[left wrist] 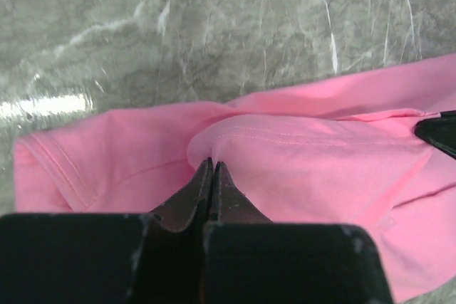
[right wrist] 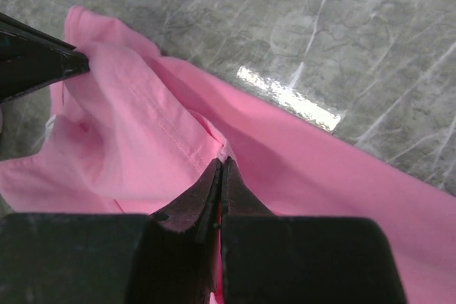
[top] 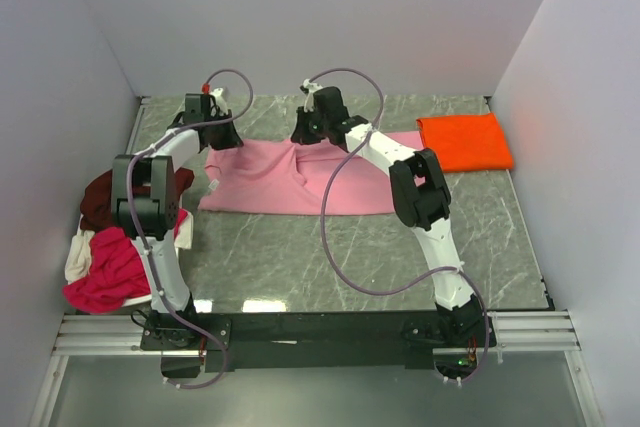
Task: Fold and stack the t-shirts
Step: Fold the tshirt
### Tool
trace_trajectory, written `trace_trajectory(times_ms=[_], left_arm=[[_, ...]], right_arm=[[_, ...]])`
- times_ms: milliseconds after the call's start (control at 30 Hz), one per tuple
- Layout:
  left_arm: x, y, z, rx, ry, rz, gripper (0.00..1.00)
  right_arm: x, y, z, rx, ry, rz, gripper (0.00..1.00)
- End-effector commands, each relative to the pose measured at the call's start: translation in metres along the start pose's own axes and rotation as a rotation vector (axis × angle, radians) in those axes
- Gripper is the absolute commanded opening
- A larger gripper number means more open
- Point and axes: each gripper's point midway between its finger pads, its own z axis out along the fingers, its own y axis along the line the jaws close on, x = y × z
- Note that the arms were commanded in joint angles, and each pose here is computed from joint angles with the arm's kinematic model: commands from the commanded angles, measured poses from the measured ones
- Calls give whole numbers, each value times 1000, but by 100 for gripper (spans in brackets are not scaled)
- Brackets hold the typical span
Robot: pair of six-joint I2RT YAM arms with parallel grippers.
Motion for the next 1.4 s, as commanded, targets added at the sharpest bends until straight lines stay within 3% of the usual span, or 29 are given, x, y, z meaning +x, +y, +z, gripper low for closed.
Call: trace_trajectory(times_ms=[0,700,833,900,933,967,1033,1067,1100,1233,1367], left_arm=[[-30,-6,-1,8,-68,69,1],[-38,-11,-10,28,-144,107,1],[-31,-4,-5,5,-114,118,4],[-27,9,-2,-64,-97,114,11],[-25,14,-3,-107,-87,106,25],[-27,21,-7,-164,-76,95,31],[-49,28,-27,-306,-168,115,49],[-66,29,-49,-367,-256,132,59],[-73,26,-61,-385,-296,133,65],[-90,6,-98,-344,-381,131,77],[-84,-11,-118,-212,-368,34,77]], right_arm=[[-34,-5,-2,42,-96,7,0],[-22,-10,2,49,-71,30,0],[-23,-12,1,58,-74,27,2],[-23,-13,0,62,-68,27,13],[-24,-13,-1,70,-68,18,18],[-24,-14,-2,76,-65,15,28],[-27,-15,-9,87,-74,4,37],[-37,-15,-16,97,-102,-2,47],[-41,-17,-20,99,-111,-6,48],[-49,-18,-37,86,-116,-42,50],[-47,4,-64,-79,-52,-172,51]])
